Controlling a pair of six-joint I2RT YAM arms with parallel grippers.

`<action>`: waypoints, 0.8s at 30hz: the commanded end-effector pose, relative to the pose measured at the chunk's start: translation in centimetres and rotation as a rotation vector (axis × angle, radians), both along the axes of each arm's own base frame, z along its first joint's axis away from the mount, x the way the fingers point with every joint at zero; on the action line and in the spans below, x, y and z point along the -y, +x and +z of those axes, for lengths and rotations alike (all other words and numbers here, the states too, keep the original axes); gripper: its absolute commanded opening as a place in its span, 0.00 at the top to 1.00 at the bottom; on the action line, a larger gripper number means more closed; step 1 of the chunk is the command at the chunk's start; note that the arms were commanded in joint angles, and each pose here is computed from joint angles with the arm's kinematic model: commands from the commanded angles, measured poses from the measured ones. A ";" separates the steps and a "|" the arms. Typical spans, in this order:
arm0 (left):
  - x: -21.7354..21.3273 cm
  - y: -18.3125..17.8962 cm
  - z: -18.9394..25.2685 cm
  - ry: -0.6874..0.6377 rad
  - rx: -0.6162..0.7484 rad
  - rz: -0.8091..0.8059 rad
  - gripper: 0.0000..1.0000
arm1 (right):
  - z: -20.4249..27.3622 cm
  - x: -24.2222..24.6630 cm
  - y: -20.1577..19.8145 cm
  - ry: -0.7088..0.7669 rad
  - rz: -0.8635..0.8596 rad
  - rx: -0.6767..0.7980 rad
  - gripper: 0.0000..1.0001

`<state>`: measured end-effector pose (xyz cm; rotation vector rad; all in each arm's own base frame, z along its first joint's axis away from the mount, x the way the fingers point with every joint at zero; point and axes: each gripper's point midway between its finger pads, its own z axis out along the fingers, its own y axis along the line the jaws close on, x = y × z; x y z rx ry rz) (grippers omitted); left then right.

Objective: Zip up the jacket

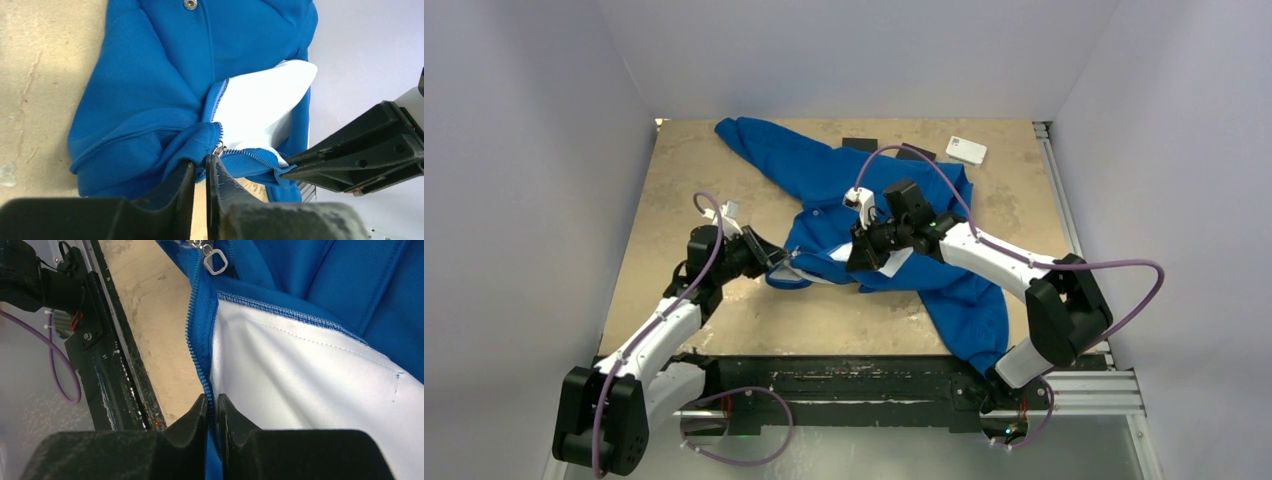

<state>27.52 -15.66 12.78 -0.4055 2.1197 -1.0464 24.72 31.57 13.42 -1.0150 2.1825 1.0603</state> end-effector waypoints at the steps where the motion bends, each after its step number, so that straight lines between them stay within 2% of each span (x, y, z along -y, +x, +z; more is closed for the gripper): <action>1: -1.0 1.1 1.1 -0.003 0.031 0.058 0.92 | 2.2 -0.5 -1.1 0.086 0.044 0.009 0.83; 4: -0.5 1.2 2.1 -0.032 0.073 0.036 1.00 | 1.7 -0.6 -1.5 0.082 0.054 -0.010 0.79; 12: 1.9 -0.4 6.5 -0.103 0.330 -0.175 1.00 | 3.3 -1.3 -2.0 0.137 0.096 -0.017 0.66; 18: 2.9 -1.9 6.6 -0.083 0.414 -0.289 1.00 | 5.4 -1.9 -2.1 0.222 0.142 0.002 0.57; 24: 3.9 -3.6 7.4 -0.026 0.550 -0.463 1.00 | 6.3 -1.6 -1.6 0.282 0.138 -0.002 0.53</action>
